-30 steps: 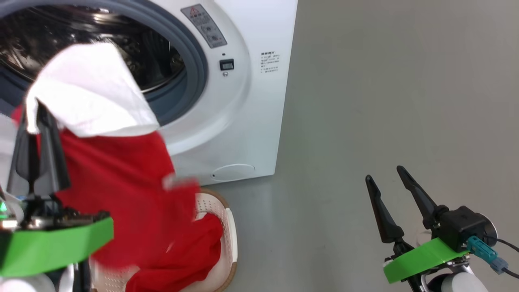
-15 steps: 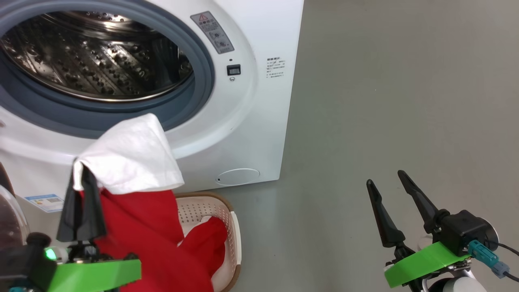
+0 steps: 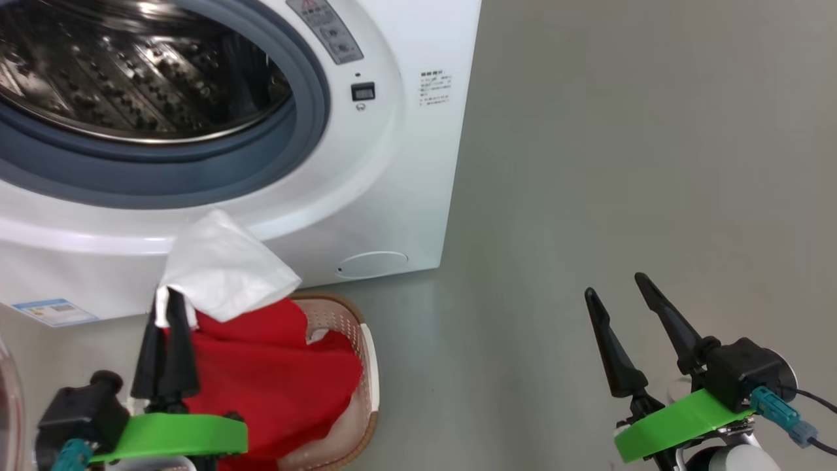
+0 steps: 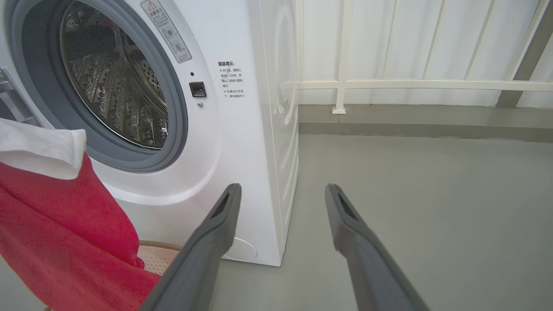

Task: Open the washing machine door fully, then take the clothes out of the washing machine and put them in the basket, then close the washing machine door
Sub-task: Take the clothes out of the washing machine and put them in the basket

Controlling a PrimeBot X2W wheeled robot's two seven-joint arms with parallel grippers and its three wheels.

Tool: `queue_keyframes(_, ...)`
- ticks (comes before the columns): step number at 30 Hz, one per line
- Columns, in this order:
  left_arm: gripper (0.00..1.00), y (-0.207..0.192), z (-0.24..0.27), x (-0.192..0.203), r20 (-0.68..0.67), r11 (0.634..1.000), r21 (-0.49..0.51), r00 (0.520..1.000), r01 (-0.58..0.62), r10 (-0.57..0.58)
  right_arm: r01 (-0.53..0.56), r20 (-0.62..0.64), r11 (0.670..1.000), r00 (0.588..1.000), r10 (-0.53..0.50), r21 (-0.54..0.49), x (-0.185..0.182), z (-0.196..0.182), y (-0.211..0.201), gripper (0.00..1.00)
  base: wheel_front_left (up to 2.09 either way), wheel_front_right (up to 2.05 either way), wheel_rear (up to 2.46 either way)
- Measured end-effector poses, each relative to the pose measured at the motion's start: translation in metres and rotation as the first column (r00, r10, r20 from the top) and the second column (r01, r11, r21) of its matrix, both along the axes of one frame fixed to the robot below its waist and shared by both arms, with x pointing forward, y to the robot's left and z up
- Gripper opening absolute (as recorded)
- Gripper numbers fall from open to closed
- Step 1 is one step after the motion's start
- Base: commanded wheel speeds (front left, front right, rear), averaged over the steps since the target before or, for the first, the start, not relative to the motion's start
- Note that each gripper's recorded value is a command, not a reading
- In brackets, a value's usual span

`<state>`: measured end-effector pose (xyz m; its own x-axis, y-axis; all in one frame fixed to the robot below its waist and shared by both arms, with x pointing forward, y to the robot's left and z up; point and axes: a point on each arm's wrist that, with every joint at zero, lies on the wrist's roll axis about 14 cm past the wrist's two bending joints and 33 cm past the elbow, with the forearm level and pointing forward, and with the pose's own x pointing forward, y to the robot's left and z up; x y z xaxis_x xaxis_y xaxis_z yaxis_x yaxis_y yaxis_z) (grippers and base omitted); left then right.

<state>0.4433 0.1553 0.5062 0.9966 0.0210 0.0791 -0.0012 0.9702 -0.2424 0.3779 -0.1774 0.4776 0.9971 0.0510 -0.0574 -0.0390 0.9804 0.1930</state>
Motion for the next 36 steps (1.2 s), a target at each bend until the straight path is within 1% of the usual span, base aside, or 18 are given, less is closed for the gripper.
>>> queue_keyframes(4, 0.0, -0.009, -0.034, 0.003, -0.089, 0.999, -0.03, 0.996, 0.02, -0.022, 0.007, -0.005, 1.0, 1.0, -0.007, -0.003, 0.007, -0.004, -0.003, 1.0, 0.0, 0.0, 0.0)
queue_keyframes(7, 0.0, -0.012, -0.059, 0.008, -0.151, 0.999, -0.032, 0.988, 0.032, -0.036, 0.008, -0.006, 1.0, 1.0, -0.008, -0.004, 0.014, -0.007, -0.003, 1.0, 0.0, 0.0, 0.0)
queue_keyframes(14, 0.0, -0.012, -0.093, 0.034, -0.213, 0.998, -0.04, 0.976, 0.04, -0.048, 0.018, -0.018, 1.0, 1.0, -0.019, -0.006, 0.034, -0.019, -0.008, 1.0, 0.0, 0.0, 0.0)
queue_keyframes(17, 0.0, -0.014, -0.119, 0.038, -0.272, 0.998, -0.034, 0.96, 0.052, -0.06, 0.02, -0.03, 1.0, 0.999, -0.021, -0.011, 0.042, -0.027, -0.009, 1.0, 0.0, 0.0, 0.0)
queue_keyframes(22, 0.0, -0.021, -0.171, 0.033, -0.405, 0.996, -0.045, 0.91, 0.073, -0.085, 0.02, -0.056, 1.0, 0.998, -0.021, -0.016, 0.054, -0.043, -0.011, 1.0, 0.0, 0.0, 0.0)
queue_keyframes(27, 0.0, -0.03, -0.22, 0.023, -0.528, 0.994, -0.066, 0.842, 0.088, -0.11, 0.015, -0.078, 1.0, 0.997, -0.016, -0.012, 0.064, -0.059, -0.009, 1.0, 0.0, 0.0, 0.0)
queue_keyframes(32, 0.0, -0.037, -0.257, 0.011, -0.621, 0.992, -0.085, 0.773, 0.095, -0.128, 0.004, -0.1, 1.0, 0.995, -0.005, -0.011, 0.07, -0.073, -0.006, 1.0, 0.0, 0.0, 0.0)
queue_keyframes(33, 0.0, -0.038, -0.267, 0.007, -0.649, 0.991, -0.089, 0.749, 0.096, -0.131, 0.002, -0.108, 1.0, 0.994, -0.003, -0.009, 0.072, -0.077, -0.005, 1.0, 0.0, 0.0, 0.0)
queue_keyframes(36, 0.0, -0.042, -0.276, 0.005, -0.67, 0.991, -0.096, 0.729, 0.099, -0.137, 0.007, -0.119, 1.0, 0.993, -0.008, -0.008, 0.071, -0.082, -0.007, 1.0, 0.0, 0.0, 0.0)
